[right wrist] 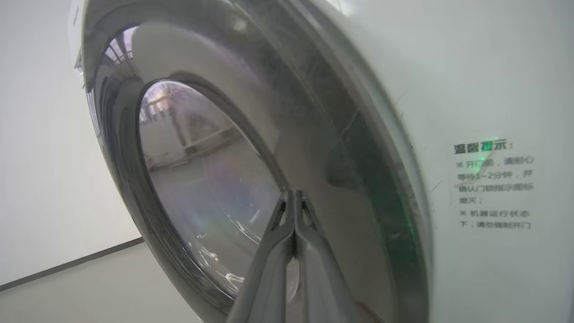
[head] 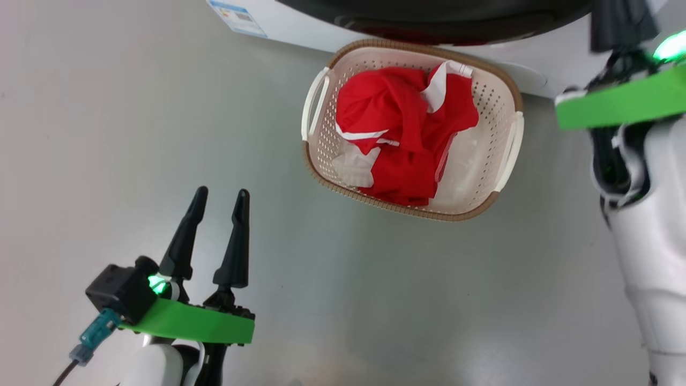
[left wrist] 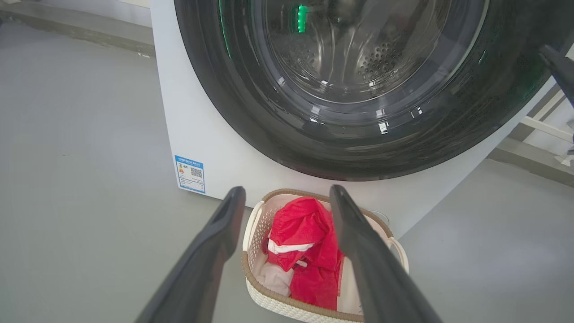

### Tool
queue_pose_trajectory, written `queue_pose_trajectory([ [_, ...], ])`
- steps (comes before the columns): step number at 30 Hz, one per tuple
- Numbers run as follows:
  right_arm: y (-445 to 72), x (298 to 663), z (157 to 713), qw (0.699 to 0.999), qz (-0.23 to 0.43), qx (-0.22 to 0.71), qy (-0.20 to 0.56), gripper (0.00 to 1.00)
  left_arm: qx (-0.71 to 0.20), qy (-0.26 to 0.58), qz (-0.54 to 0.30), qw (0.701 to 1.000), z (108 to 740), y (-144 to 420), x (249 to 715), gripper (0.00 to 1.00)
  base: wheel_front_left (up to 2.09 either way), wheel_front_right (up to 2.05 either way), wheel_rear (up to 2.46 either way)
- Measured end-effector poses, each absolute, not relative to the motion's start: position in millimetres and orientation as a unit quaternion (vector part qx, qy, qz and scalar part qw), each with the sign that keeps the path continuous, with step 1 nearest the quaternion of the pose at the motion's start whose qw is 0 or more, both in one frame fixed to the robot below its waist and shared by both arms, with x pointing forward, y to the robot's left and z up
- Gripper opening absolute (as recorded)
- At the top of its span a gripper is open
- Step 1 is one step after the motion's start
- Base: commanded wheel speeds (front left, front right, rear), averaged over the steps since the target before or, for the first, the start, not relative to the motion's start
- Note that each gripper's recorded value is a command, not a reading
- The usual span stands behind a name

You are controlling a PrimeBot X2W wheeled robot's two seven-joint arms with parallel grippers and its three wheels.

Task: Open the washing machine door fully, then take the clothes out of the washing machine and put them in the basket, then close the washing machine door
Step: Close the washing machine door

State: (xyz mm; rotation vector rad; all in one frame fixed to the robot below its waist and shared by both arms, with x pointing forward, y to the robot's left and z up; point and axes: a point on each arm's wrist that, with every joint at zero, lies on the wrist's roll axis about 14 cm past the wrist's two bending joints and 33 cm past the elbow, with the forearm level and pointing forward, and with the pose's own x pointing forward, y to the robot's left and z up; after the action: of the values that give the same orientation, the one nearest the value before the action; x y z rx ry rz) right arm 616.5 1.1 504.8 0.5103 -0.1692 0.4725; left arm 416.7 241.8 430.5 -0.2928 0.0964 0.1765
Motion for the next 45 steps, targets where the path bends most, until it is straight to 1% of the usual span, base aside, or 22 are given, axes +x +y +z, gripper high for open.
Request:
queue_pose_trajectory([
  [4,3.4,597.5,496.9,0.939,0.243,0.236,-0.062,0.0,-0.143,0.041,0.085,0.985,436.9,240.2,414.2,1.0,0.0,0.0,0.0],
  [5,2.5,593.9,496.5,0.939,0.244,0.234,-0.06,0.15,-0.142,0.039,0.084,0.986,438.4,240.1,413.6,1.0,0.0,0.0,0.0],
  [7,0.8,586.4,496.2,0.94,0.245,0.229,-0.055,0.39,-0.138,0.039,0.083,0.986,440.0,239.6,410.6,1.0,0.0,0.0,0.0],
  [8,0.1,582.4,496.1,0.941,0.246,0.228,-0.053,0.49,-0.137,0.039,0.083,0.986,440.1,239.5,409.0,1.0,0.0,0.0,0.0],
  [9,-0.6,578.1,495.6,0.941,0.246,0.229,-0.05,0.82,-0.137,0.038,0.084,0.986,440.8,239.7,407.5,1.0,0.0,0.0,0.0],
  [10,-1.6,573.8,494.8,0.941,0.246,0.23,-0.046,1.0,-0.136,0.038,0.084,0.986,441.4,239.6,406.0,1.0,0.0,0.0,0.0],
  [17,-10.8,540.1,485.3,0.945,0.243,0.218,-0.017,1.0,-0.133,0.03,0.076,0.988,450.1,234.4,397.8,1.0,0.0,0.0,0.0],
  [20,-15.3,531.7,483.2,0.947,0.241,0.213,-0.011,1.0,-0.133,0.025,0.074,0.988,453.7,233.3,396.0,1.0,0.0,0.0,0.0],
  [28,-39.7,496.5,471.5,0.955,0.216,0.203,0.017,1.0,-0.125,0.015,0.067,0.99,462.7,229.1,386.6,1.0,0.0,0.0,0.0],
  [45,-114.7,428.6,459.7,0.972,0.112,0.202,0.039,1.0,-0.12,0.007,0.039,0.992,471.0,215.7,371.7,1.0,0.0,0.0,0.0],
])
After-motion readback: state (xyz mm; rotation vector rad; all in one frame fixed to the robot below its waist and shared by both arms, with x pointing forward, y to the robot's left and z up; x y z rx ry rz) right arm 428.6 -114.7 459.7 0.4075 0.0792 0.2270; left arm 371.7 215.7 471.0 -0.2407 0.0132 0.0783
